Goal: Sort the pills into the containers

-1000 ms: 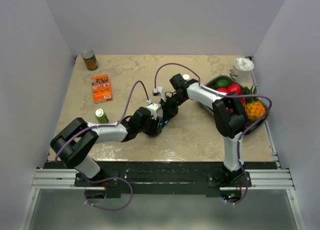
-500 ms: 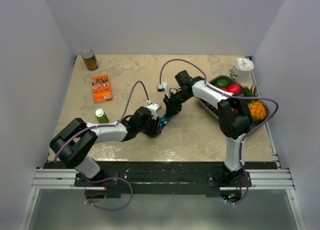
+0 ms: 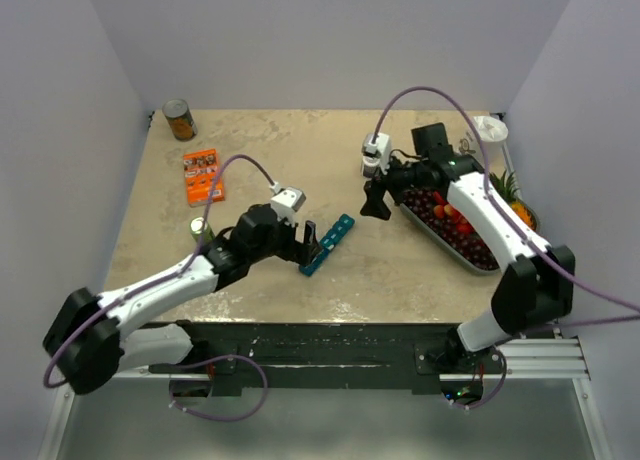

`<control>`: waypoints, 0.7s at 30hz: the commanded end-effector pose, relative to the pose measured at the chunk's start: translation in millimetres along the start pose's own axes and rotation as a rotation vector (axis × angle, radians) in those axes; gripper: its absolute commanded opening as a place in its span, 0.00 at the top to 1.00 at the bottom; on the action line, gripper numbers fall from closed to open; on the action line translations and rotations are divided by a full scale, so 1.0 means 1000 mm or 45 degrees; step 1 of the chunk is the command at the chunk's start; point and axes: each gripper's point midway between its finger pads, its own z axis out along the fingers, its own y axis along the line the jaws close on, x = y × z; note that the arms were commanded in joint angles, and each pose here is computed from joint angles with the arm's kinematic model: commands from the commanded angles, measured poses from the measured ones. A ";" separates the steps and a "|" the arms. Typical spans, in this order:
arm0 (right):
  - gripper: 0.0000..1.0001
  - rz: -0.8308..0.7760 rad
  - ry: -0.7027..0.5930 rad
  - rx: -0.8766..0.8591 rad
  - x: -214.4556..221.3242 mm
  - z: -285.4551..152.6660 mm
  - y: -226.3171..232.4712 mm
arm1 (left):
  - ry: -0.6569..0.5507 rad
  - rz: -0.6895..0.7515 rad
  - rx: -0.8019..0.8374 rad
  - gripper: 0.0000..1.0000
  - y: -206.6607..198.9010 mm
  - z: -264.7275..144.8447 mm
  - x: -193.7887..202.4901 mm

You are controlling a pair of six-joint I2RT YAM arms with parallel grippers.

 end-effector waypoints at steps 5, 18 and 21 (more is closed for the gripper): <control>0.01 0.122 -0.467 0.672 -0.069 -0.119 -0.030 | -0.617 0.006 -0.071 0.01 0.009 -0.127 -0.121; 0.01 0.410 -0.744 1.142 -0.083 -0.211 -0.034 | -0.653 0.076 -0.133 0.01 0.017 -0.184 -0.127; 0.01 0.395 -0.745 1.116 -0.085 -0.214 -0.031 | -0.659 0.080 -0.131 0.01 0.016 -0.187 -0.128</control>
